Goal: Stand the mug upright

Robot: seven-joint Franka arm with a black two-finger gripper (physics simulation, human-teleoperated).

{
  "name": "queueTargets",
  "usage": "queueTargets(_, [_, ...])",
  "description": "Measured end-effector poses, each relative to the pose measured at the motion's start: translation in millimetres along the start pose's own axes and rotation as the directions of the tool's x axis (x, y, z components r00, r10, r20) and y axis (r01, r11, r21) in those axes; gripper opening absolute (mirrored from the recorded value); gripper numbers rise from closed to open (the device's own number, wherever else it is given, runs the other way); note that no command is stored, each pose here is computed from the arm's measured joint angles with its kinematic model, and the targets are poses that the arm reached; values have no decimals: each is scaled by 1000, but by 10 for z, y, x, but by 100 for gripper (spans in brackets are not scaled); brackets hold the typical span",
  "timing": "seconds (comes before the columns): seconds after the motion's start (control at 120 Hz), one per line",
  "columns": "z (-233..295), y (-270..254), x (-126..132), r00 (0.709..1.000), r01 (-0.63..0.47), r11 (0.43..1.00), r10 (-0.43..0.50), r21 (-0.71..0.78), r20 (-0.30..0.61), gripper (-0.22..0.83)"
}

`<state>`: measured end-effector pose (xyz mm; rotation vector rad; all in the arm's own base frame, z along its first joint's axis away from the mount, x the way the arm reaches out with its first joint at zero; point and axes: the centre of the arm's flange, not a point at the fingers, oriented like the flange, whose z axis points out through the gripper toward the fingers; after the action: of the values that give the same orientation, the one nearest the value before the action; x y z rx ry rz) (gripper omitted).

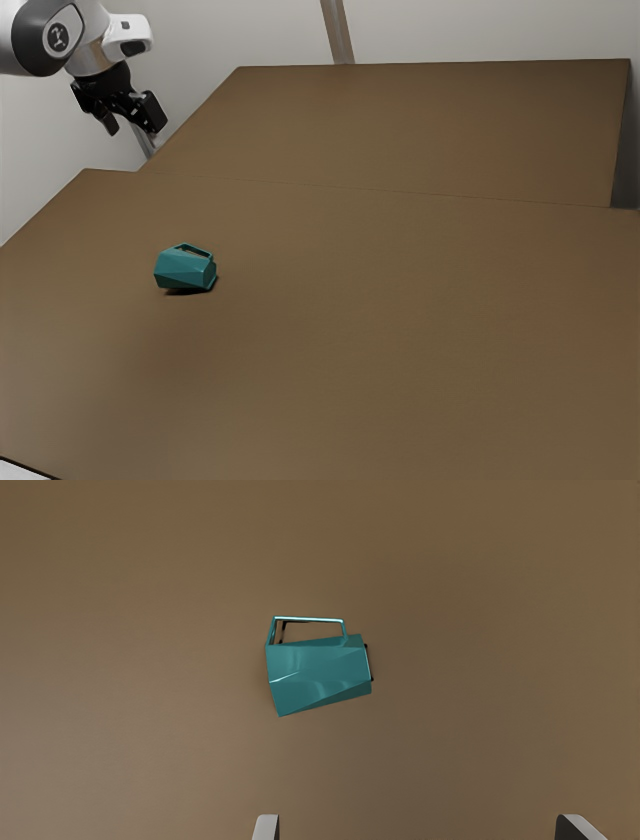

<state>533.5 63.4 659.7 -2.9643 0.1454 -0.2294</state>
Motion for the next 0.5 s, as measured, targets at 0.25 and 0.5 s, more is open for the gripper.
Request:
queueTargets(0.25, [60, -41, -13, 1000, 0, 1000, 0, -1, 4, 62])
queueTargets(0.5, [184, -282, -23, 999, 39, 999, -39, 7, 19, 62])
